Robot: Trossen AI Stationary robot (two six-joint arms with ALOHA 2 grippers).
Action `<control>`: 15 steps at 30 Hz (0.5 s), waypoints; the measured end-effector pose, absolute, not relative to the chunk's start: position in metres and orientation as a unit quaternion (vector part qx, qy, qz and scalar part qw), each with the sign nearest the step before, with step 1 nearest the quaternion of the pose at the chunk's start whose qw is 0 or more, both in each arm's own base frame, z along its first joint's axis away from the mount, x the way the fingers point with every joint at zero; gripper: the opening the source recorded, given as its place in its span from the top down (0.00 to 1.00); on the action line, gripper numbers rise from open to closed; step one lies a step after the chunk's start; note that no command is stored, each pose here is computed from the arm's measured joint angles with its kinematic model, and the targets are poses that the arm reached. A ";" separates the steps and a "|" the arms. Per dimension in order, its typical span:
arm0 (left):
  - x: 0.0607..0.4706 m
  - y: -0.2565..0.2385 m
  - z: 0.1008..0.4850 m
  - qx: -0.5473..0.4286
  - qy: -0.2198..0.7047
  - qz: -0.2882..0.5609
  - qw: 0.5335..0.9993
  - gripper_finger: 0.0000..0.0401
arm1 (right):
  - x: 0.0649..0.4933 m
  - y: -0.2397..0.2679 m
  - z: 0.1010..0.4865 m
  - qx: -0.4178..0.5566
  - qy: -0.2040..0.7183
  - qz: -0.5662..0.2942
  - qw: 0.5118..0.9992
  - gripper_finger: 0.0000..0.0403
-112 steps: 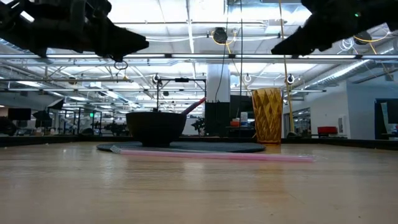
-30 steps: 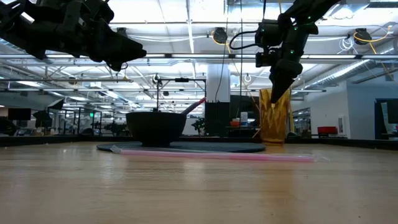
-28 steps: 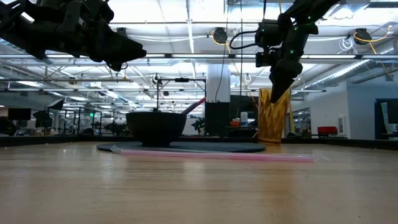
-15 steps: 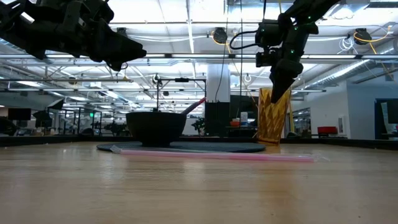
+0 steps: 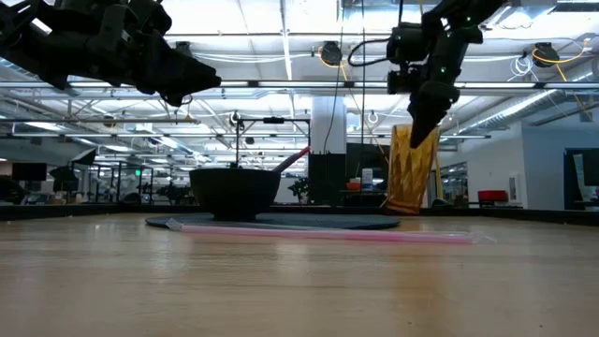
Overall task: Pick & Place Utensil
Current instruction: Put the brown glass on the placemat
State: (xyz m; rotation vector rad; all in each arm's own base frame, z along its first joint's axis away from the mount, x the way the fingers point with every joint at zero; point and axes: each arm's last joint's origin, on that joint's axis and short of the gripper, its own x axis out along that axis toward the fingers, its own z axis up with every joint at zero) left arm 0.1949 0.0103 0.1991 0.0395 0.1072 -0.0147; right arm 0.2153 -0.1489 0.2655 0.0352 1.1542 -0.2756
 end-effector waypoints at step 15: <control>0.195 0.010 0.199 0.019 0.053 -0.007 0.998 0.70 | 0.250 -0.100 0.310 -0.040 0.467 -0.044 0.882 0.98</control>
